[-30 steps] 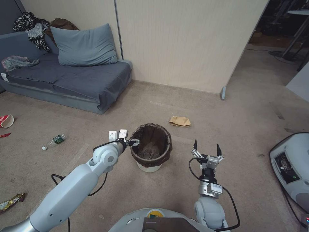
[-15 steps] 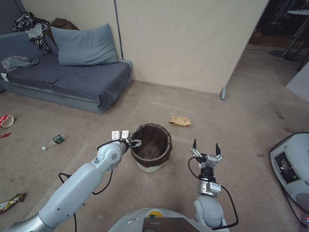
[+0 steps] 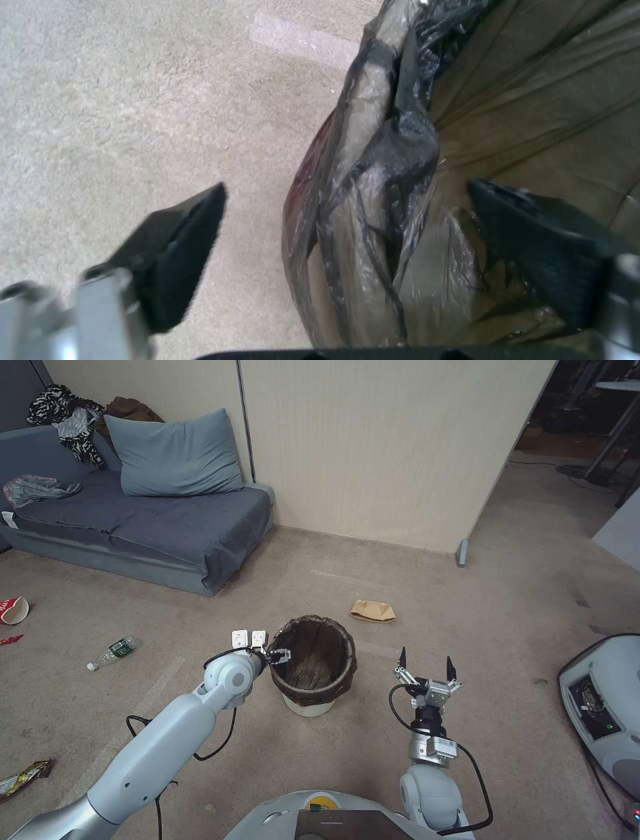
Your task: Pick up the trash bin, then pick up the garbage from the floor and place it into the trash bin.
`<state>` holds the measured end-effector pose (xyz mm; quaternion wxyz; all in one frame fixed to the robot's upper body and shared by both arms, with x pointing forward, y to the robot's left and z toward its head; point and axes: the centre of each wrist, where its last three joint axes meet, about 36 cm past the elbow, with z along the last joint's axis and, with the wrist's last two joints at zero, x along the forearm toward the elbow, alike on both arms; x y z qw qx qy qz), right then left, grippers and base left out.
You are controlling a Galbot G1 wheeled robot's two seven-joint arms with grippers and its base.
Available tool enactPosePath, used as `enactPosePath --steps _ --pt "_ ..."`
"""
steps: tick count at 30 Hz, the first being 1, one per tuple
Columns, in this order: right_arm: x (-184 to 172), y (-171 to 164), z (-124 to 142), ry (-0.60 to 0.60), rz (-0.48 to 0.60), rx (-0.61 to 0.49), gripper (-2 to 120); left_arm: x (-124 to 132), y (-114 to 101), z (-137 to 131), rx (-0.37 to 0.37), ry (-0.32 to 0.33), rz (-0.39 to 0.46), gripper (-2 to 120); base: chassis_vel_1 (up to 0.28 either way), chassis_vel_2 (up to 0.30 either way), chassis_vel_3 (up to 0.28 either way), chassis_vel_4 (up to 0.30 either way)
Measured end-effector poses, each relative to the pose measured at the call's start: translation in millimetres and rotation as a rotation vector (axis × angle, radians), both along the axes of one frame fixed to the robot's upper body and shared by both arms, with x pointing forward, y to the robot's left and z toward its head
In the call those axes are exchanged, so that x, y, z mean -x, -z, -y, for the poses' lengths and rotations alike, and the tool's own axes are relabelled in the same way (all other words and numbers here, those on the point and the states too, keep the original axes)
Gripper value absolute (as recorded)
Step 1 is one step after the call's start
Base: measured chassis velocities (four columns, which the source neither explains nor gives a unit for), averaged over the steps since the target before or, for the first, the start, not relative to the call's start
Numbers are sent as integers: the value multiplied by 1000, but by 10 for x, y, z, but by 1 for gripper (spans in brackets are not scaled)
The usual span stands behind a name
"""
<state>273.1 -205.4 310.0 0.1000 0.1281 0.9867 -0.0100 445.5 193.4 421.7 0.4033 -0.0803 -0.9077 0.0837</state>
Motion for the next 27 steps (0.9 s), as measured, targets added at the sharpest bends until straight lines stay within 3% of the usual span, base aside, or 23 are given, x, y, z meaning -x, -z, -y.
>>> enactPosePath --steps 3,4,14,16,24,25,27 --pt "0 0 1 0 0 0 100 -10 12 4 0 -6 -6 81 0 0 0 0" --pt "0 0 2 1 2 1 100 -14 22 12 1 -11 -12 70 0 0 0 0" --pt "-27 -22 -3 7 13 -3 100 -6 45 56 4 -37 -61 38 0 0 0 0" --pt "-28 -24 0 10 14 -5 100 -7 29 75 9 -41 -68 26 0 0 0 0" --pt "-63 -54 -13 10 17 -12 100 -9 29 99 13 -44 -77 19 0 0 0 0" --pt "-74 -67 -15 11 19 -14 100 -7 32 100 12 -45 -77 11 0 0 0 0" --pt "-75 -69 -15 11 19 -14 100 -6 33 101 11 -45 -77 9 0 0 0 0"
